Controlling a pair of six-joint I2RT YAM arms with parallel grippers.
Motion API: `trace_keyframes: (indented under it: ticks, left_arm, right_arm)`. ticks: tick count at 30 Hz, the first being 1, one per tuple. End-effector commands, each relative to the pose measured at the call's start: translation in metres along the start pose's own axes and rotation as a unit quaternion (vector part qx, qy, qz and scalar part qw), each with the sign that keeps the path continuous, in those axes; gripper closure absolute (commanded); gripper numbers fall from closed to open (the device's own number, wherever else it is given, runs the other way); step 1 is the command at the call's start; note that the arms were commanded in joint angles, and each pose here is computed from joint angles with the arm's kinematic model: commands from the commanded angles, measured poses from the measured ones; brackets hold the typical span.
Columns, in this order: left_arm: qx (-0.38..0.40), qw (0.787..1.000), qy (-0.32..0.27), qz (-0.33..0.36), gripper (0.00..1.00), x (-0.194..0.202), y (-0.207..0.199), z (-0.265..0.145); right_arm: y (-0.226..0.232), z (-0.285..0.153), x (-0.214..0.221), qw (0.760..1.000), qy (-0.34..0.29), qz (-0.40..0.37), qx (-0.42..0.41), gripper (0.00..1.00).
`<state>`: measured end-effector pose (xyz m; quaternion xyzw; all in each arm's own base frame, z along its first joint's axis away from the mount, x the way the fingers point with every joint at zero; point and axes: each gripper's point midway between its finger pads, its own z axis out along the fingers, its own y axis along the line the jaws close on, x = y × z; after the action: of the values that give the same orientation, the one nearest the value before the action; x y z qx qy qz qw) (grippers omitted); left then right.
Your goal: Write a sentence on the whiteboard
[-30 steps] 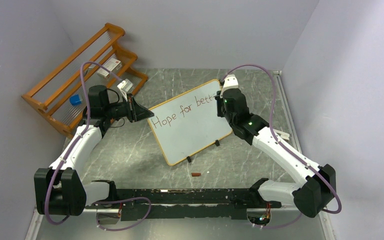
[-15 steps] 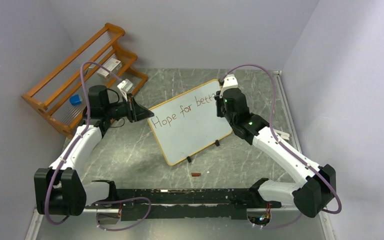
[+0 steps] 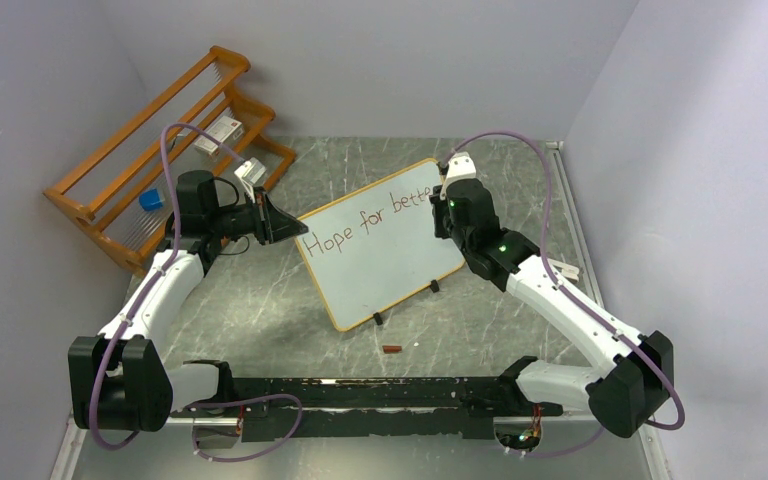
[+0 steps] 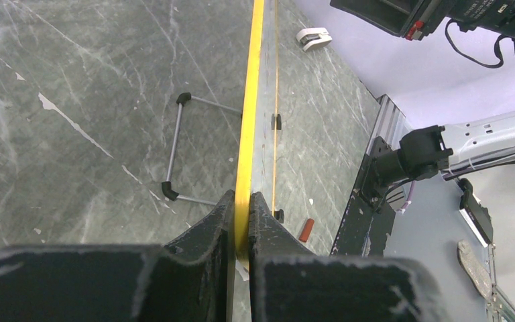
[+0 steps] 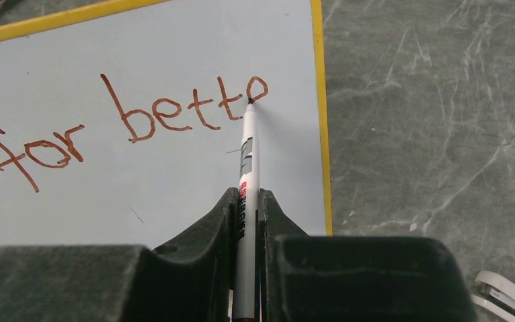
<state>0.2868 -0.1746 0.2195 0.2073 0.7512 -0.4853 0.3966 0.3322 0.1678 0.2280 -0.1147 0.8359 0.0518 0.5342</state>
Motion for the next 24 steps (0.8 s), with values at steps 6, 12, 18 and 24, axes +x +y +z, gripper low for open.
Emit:
trace_keyframes:
  ticks: [6, 12, 18, 24]
  left_arm:
    - [-0.036, 0.998, 0.037, -0.024, 0.95, 0.029, 0.021, 0.005]
    - [-0.034, 0.998, 0.036, -0.024, 0.95, 0.029, 0.020, 0.005]
    - [-0.034, 0.998, 0.037, -0.024, 0.95, 0.029, 0.020, 0.005]
    - [-0.034, 0.998, 0.036, -0.024, 0.95, 0.029, 0.020, 0.005]
  right_arm:
    - [-0.005, -0.003, 0.015, 1.000, 0.021, 0.000, 0.006, 1.00]
    - [-0.008, -0.001, 0.017, 1.000, 0.021, 0.000, 0.017, 1.00]
    - [-0.012, 0.001, 0.015, 0.999, 0.017, 0.002, 0.029, 1.00]
    - [-0.014, 0.000, 0.007, 0.999, -0.001, 0.008, 0.036, 1.00]
